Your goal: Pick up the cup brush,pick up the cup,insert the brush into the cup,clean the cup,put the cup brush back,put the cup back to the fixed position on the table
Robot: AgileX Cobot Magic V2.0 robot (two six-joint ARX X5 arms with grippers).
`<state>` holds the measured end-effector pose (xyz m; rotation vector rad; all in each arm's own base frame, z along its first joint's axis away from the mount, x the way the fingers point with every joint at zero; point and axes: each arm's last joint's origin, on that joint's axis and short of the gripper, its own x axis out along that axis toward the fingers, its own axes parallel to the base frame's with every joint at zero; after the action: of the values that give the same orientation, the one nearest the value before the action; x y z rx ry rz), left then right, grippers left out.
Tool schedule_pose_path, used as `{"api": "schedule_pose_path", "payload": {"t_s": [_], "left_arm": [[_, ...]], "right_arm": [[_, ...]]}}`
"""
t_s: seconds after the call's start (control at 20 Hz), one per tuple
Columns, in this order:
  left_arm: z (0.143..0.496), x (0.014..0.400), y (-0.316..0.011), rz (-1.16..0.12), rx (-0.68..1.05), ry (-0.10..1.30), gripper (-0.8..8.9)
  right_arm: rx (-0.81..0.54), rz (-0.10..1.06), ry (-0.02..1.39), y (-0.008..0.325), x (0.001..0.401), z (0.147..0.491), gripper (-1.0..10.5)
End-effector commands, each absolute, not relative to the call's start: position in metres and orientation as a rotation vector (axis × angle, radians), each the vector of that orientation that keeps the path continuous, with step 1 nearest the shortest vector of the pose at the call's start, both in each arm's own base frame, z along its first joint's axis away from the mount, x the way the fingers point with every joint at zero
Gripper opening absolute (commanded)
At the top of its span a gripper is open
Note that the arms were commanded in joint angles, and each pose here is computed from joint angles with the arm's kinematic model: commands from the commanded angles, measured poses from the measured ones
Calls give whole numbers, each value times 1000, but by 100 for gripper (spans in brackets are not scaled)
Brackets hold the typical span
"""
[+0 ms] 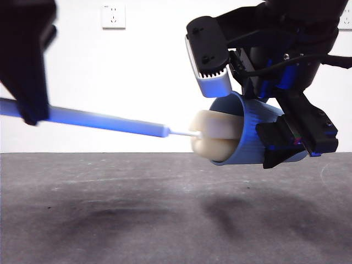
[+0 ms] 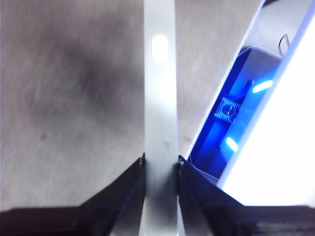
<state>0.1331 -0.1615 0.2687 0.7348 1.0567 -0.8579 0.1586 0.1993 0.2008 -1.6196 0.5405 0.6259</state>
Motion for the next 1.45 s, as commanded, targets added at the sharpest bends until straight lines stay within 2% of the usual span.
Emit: {"api": "schedule_pose_path", "payload": {"t_s": [0.05, 0.35, 0.45, 0.75, 0.9, 1.2, 1.45], "left_arm": [[277, 127, -155, -853, 733, 1032, -8], [282, 124, -153, -884, 700, 999, -9], [282, 128, -160, -943, 647, 964, -9], [258, 153, -192, -964, 626, 947, -9], [255, 158, -199, -952, 594, 930, -9], [254, 153, -190, -928, 632, 1010, -8], [270, 137, -165, -797, 686, 1037, -8]], "right_arm": [[-1599, 611, 546, 201, 160, 200, -17], [-1596, 617, 544, 201, 160, 200, -17], [-1593, 617, 540, 201, 160, 200, -17], [-1581, 617, 516, 204, 159, 202, -17], [-1575, 615, 519, 204, 159, 202, -17], [-1554, 604, 528, 203, 159, 201, -17], [-1504, 574, 551, 201, 163, 201, -17]]}}
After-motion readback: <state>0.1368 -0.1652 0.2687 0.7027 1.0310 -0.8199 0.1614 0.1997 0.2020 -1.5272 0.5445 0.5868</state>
